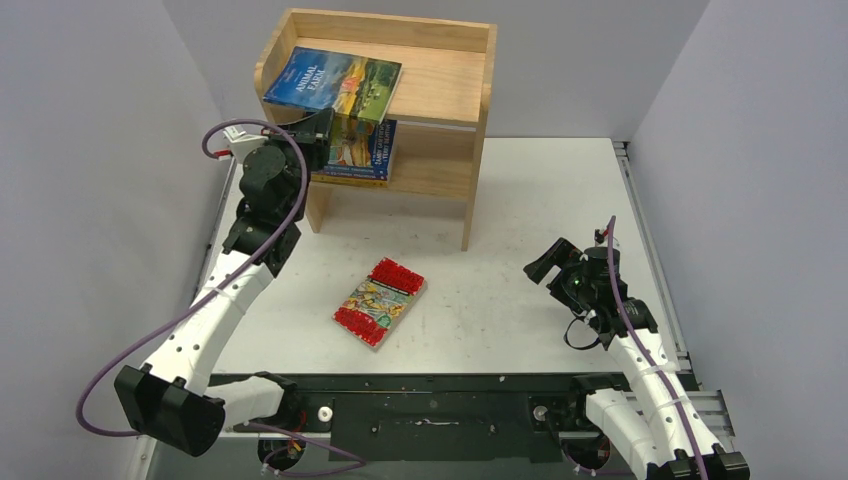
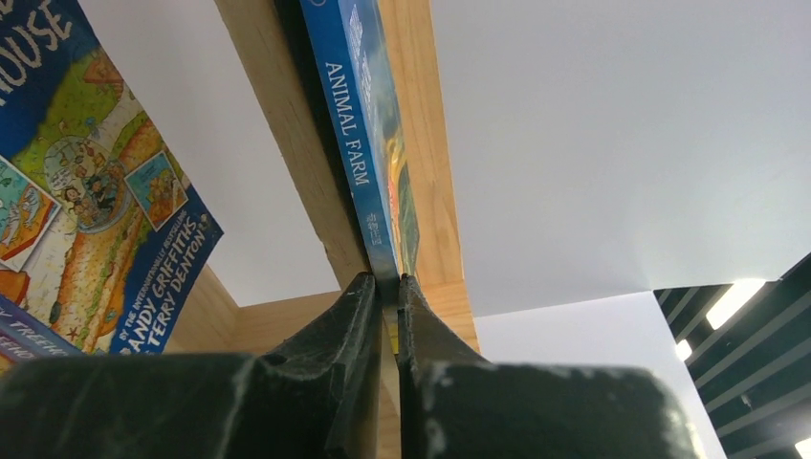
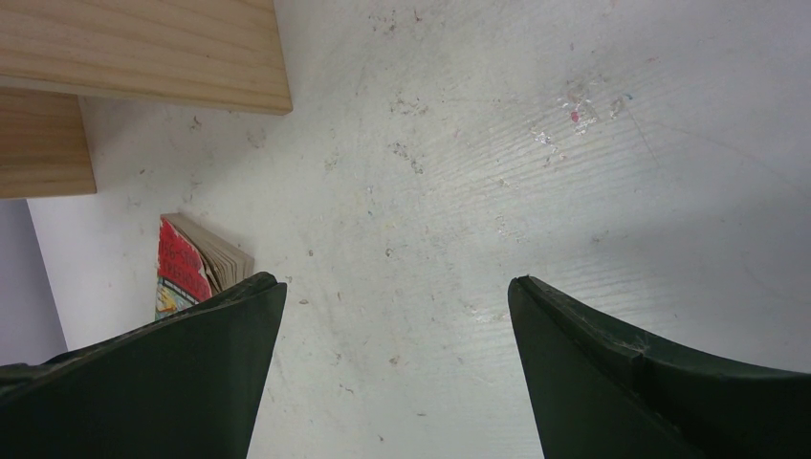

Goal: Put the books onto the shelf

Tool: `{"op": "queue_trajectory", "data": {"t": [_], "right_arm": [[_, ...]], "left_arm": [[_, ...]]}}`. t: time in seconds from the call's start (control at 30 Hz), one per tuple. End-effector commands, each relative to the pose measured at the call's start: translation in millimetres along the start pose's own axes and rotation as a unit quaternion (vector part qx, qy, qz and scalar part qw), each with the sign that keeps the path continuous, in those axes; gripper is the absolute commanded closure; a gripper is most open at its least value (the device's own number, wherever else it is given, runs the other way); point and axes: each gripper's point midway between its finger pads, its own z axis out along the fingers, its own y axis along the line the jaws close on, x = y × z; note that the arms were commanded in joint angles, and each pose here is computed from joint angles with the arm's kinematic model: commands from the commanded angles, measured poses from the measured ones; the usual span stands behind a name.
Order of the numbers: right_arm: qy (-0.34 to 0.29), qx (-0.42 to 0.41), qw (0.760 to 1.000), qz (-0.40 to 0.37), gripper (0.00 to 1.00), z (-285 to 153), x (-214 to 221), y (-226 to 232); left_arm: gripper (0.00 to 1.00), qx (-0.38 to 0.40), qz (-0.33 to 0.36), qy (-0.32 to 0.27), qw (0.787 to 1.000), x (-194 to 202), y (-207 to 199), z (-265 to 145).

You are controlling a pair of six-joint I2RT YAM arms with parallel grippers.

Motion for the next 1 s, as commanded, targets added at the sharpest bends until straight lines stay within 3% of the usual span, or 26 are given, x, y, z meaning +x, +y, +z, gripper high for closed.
{"op": "queue_trajectory", "data": {"t": [0.0, 0.4, 0.43, 0.57, 0.73, 0.97], "right_arm": [[-0.019, -0.010, 1.000, 0.000, 0.10, -1.5, -8.9, 5.7], [-0.019, -0.013, 1.000, 0.001, 0.10, -2.8, -9.3, 7.1], [-0.019, -0.014, 1.000, 0.000, 0.10, -3.2, -9.2, 7.7], [-0.020, -0.014, 1.000, -0.001, 0.10, -4.0, -9.1, 7.0], [-0.017, -0.016, 1.000, 0.000, 0.10, -2.6, -8.2, 7.6], [-0.015, -0.016, 1.000, -0.001, 0.10, -0.4, -8.4, 8.2]], "left_arm": [[0.98, 0.053, -0.033, -0.045, 0.997, -12.9, -30.0, 0.5], [1.00, 0.050, -0.045, -0.075, 0.995, -14.5, -32.6, 8.4], [0.95, 0.046, -0.043, -0.073, 0.995, -13.7, -31.5, 8.6], [0.38, 0.044, -0.036, -0.063, 0.996, -10.8, -31.0, 3.9], [0.01, 0.043, 0.021, -0.058, 0.997, -13.6, -35.5, -11.4], [0.04, 0.055, 0.168, -0.039, 0.983, -26.4, -41.0, -50.4]]}}
